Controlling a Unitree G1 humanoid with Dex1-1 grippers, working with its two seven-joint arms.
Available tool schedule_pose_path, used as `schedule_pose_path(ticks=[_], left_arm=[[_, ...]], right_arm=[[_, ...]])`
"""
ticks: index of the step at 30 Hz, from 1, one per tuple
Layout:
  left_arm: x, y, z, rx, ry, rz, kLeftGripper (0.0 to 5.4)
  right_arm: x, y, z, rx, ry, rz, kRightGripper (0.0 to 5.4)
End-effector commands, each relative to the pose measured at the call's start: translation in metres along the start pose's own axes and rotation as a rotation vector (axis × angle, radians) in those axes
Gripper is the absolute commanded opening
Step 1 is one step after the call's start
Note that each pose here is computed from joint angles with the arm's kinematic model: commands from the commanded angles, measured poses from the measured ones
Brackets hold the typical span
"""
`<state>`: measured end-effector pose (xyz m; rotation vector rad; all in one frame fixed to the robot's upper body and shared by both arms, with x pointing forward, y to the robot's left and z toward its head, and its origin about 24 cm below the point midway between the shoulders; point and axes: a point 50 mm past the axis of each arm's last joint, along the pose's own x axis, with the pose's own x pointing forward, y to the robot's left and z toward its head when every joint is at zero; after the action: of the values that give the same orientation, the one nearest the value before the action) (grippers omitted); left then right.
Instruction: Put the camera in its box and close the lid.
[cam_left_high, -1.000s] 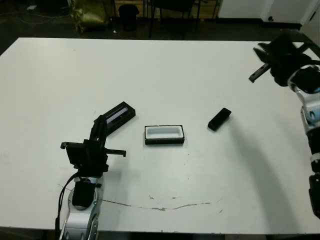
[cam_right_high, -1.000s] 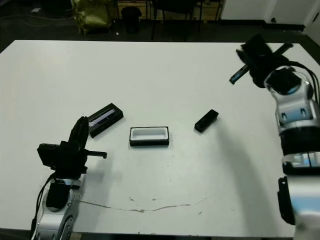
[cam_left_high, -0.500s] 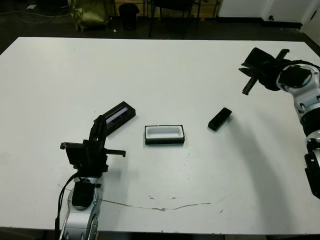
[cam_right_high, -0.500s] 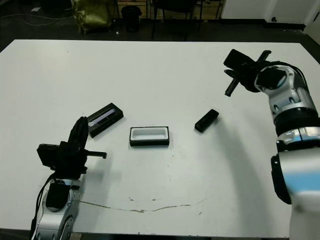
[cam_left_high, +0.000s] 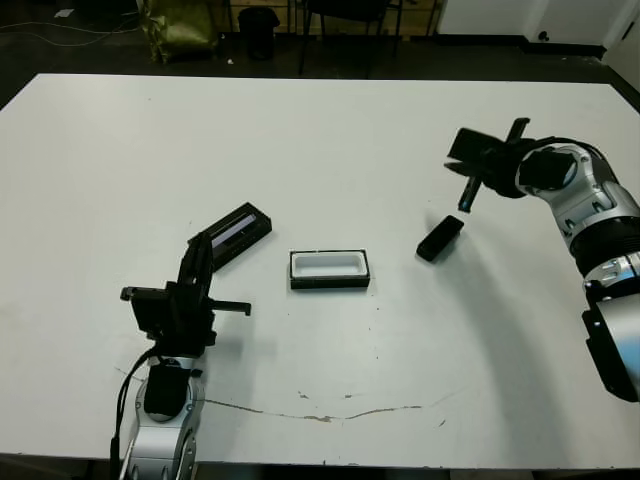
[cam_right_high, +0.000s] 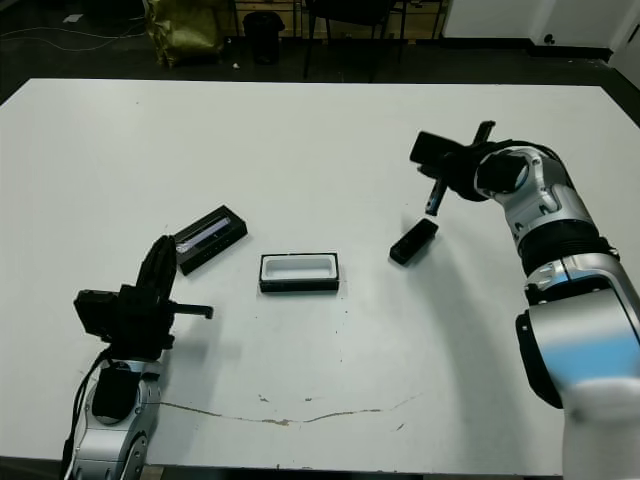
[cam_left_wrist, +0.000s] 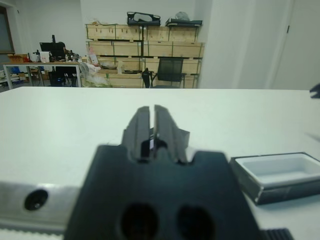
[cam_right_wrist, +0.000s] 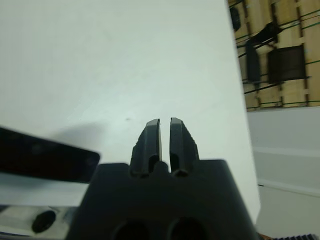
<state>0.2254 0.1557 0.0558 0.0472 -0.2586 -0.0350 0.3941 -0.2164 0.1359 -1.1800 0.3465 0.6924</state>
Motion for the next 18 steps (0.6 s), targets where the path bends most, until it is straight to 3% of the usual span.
schedule_pose_path(ticks=[1, 6, 12, 18], left_arm=[[-0.005, 0.002, -0.006, 0.014, 0.047, 0.007, 0.01], [-0.004, 0.002, -0.007, 0.002, 0.04, 0.001, 0.01], [-0.004, 0.002, -0.007, 0.008, 0.043, -0.004, 0.01], [-0.005, 0.002, -0.007, 0.008, 0.044, 0.0, 0.01]], right_arm=[[0.006, 0.01, -0.002, 0.038, 0.03, 0.049, 0.0], [0.011, 0.017, -0.001, -0.002, 0.038, 0.071, 0.0], [0.021, 0.029, 0.0, 0.022, 0.108, 0.113, 0.0], [0.027, 0.037, 0.002, 0.019, 0.121, 0.13, 0.0]])
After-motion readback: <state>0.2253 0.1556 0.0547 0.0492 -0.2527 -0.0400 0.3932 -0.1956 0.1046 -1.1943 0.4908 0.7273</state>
